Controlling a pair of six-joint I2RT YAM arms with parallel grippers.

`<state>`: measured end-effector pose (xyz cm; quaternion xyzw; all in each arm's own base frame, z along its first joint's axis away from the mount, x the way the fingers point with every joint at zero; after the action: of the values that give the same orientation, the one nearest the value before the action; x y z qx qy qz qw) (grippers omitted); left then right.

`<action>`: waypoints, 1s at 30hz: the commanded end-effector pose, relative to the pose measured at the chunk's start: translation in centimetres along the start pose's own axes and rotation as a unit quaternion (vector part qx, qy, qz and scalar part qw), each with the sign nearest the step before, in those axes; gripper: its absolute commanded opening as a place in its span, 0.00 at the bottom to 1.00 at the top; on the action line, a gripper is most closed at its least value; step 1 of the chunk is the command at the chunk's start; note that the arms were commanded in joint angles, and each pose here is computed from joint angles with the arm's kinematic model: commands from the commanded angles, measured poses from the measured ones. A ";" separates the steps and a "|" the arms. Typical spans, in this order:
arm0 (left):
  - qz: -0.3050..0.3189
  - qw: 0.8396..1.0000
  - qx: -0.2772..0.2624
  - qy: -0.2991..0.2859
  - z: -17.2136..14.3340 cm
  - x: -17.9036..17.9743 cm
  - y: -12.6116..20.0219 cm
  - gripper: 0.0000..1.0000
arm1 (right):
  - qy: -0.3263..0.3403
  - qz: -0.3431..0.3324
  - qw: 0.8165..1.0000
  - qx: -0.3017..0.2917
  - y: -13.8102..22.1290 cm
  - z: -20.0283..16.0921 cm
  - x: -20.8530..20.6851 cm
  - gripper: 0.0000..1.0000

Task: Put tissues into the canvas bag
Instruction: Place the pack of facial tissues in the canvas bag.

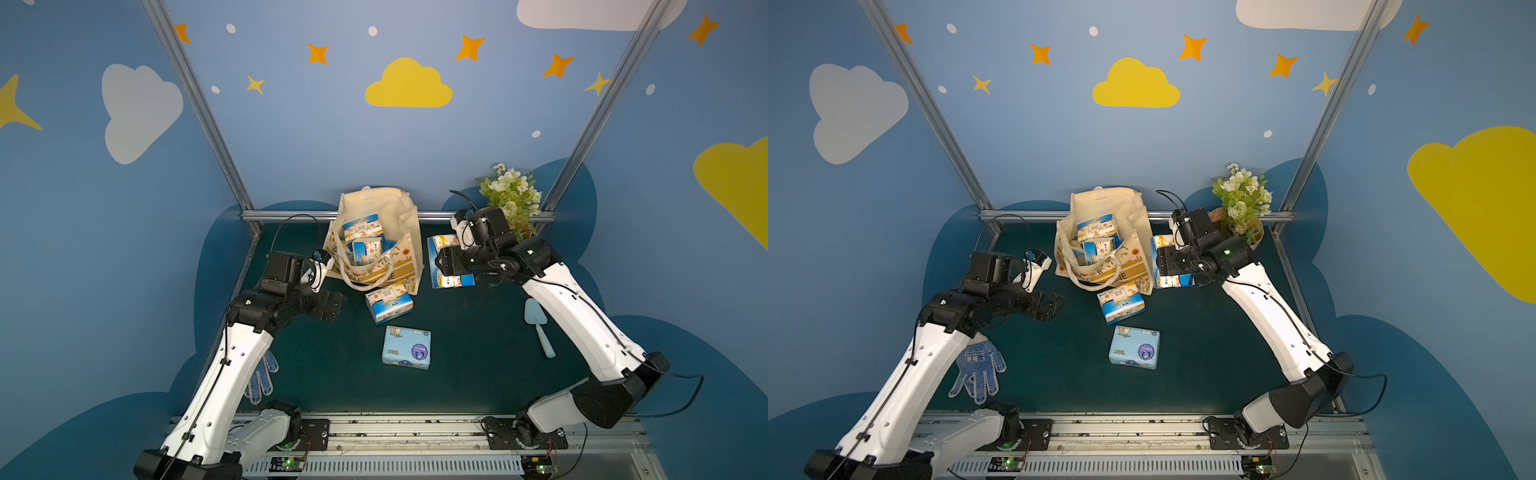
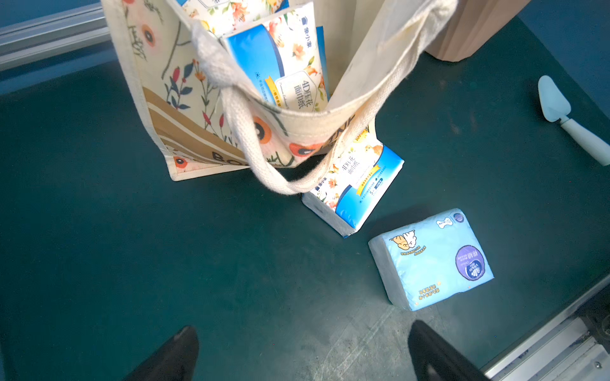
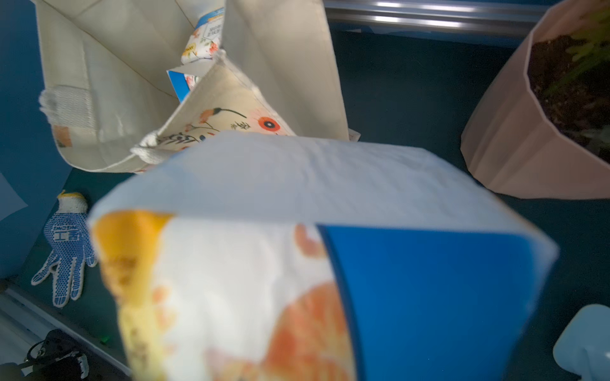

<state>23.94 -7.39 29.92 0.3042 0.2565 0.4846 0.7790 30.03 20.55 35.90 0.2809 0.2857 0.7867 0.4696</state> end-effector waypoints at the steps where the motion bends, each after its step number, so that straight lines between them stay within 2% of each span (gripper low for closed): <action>1: 0.000 1.000 -0.016 0.012 1.0 0.4 0.3 1.00 | 0.030 0.029 0.999 -0.029 0.3 2.4 1.4 0.76; 11: -0.014 1.000 -0.004 0.017 1.3 0.8 -0.6 1.00 | 0.064 0.102 0.988 -0.097 0.3 8.3 5.4 0.76; 19: -0.017 1.000 0.003 0.020 1.3 0.9 -0.9 1.00 | 0.079 0.141 0.977 -0.140 -1.6 12.4 8.2 0.76; 30: -0.029 0.999 0.012 0.029 1.7 1.0 -1.8 1.00 | 0.091 0.205 0.951 -0.212 -4.8 15.5 10.6 0.78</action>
<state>26.41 -7.40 29.25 0.3006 0.2906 0.4710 0.7767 39.60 34.00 41.75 0.1911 0.1539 0.9076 0.3408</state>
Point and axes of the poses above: each gripper's point midway between its finger pads, its own y axis back along the fingers, its own x axis along the line the jaws close on, z = x × y, the point moved 6 cm from there along y, back along the fingers, and after that the axes turned 1 degree about y, right-handed, at the moved point
